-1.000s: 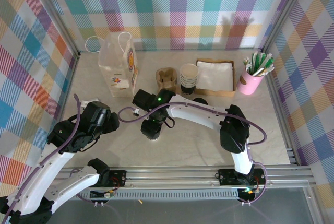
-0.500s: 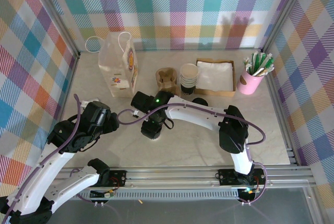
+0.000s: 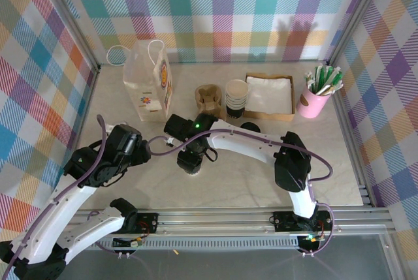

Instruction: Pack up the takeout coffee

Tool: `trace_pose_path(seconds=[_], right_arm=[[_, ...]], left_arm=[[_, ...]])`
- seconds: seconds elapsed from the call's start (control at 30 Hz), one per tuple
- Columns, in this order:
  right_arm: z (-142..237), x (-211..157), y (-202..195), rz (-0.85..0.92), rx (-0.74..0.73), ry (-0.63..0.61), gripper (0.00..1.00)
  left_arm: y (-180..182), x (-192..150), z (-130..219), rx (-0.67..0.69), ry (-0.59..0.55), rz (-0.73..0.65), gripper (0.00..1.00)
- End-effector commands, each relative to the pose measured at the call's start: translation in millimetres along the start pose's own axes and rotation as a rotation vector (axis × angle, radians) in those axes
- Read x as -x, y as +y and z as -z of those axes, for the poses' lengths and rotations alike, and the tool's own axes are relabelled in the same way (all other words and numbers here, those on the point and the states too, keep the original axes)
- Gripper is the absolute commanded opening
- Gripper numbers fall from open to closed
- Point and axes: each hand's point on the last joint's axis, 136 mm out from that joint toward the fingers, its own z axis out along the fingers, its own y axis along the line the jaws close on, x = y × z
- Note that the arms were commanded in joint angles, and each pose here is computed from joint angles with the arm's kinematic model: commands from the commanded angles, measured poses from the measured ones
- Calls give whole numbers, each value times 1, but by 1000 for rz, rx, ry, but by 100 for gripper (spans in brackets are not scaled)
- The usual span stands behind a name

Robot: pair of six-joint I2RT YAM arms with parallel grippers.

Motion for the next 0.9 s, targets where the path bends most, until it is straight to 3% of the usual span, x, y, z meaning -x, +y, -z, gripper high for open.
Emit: trace_pose_path(seconds=[0.0,0.33,0.87], right_arm=[[5,-22,0,-42,3,52,63],[31,-59,-20,-229,-30,12,61],[66,-155,-58,-537,-164,-5,60]], left_arm=[[-5,10,3,-19,-31,14,80],[-28,27,-1,-66,-48,-26,78],[-95,78,3,-241,-116,-74,76]])
